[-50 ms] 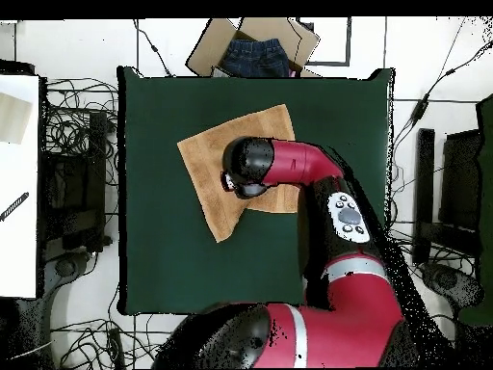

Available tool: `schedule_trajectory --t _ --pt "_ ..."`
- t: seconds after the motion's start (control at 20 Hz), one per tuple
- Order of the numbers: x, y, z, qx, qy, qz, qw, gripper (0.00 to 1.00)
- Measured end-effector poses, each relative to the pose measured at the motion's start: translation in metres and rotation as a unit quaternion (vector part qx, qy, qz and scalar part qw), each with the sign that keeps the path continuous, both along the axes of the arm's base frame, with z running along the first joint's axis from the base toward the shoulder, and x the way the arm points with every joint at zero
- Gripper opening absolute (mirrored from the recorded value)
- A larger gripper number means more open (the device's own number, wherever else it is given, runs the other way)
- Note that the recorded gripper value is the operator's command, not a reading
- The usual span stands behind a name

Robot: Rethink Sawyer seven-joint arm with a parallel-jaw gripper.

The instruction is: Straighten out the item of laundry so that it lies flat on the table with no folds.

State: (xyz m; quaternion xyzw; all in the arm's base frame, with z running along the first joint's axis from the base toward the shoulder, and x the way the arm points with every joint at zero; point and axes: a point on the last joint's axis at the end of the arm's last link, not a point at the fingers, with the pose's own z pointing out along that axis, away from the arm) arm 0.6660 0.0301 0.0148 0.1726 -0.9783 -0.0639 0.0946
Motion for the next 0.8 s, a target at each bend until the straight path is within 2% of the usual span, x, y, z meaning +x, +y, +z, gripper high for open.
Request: schedule_trajectory --t 0.15,0.3,0.55,0.8 --pt "0.011 0.01 0.004 -0.002 0.0 0.008 1.0 0.0" --pt "0.017 0.009 0.005 -0.003 -0.001 0.008 1.0 0.0" --pt "0.04 -0.009 0.001 -0.005 -0.007 -0.007 0.9999 0.0" --pt "0.05 -0.032 -0.005 -0.006 -0.009 -0.024 0.9996 0.0"
